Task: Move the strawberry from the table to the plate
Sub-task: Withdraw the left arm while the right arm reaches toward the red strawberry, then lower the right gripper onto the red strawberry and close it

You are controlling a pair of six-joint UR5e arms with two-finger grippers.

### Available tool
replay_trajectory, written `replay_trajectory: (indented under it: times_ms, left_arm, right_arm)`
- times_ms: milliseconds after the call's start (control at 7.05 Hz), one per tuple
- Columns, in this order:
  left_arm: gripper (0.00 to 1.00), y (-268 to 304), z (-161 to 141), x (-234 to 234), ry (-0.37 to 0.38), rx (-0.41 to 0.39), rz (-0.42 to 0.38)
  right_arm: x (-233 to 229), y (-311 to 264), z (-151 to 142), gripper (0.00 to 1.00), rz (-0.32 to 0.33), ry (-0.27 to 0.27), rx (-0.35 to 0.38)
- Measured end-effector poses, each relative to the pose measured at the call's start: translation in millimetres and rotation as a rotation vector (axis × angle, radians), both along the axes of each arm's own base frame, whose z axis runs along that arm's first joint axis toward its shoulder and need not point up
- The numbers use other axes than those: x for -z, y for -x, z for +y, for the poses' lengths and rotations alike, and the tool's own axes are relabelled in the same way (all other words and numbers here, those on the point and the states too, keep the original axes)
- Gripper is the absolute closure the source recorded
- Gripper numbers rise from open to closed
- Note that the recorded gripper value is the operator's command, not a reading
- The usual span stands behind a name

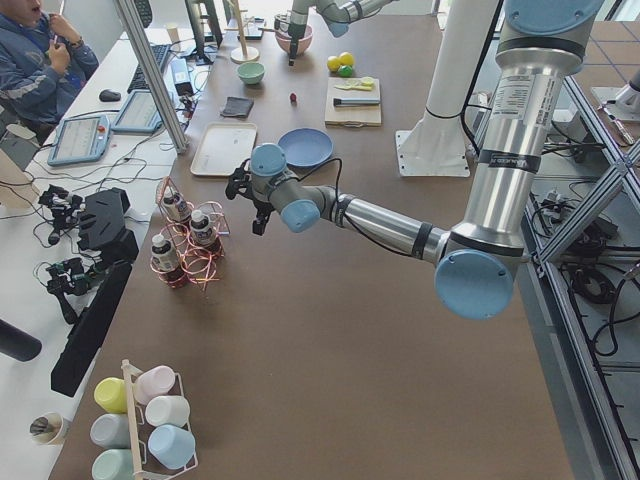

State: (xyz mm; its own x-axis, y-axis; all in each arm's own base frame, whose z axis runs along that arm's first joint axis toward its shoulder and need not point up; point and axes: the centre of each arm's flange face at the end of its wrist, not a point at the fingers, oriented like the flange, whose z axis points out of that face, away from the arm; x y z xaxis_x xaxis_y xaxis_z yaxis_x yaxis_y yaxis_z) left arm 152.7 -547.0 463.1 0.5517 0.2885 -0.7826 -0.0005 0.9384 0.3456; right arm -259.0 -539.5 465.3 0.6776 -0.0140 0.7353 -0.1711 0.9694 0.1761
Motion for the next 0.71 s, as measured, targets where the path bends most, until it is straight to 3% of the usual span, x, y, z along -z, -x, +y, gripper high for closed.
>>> replay_trajectory:
  times_ms: [284, 709]
  left_arm:
    - [0.02, 100, -5, -38, -0.04, -0.063, -0.078]
    - [0.02, 172, 38, -116, 0.042, -0.08, -0.117]
  right_arm:
    - [10, 39, 2, 0.01, -0.002, 0.016, 0.007]
    - [33, 100, -9, 0.02, 0.042, 0.019, 0.035]
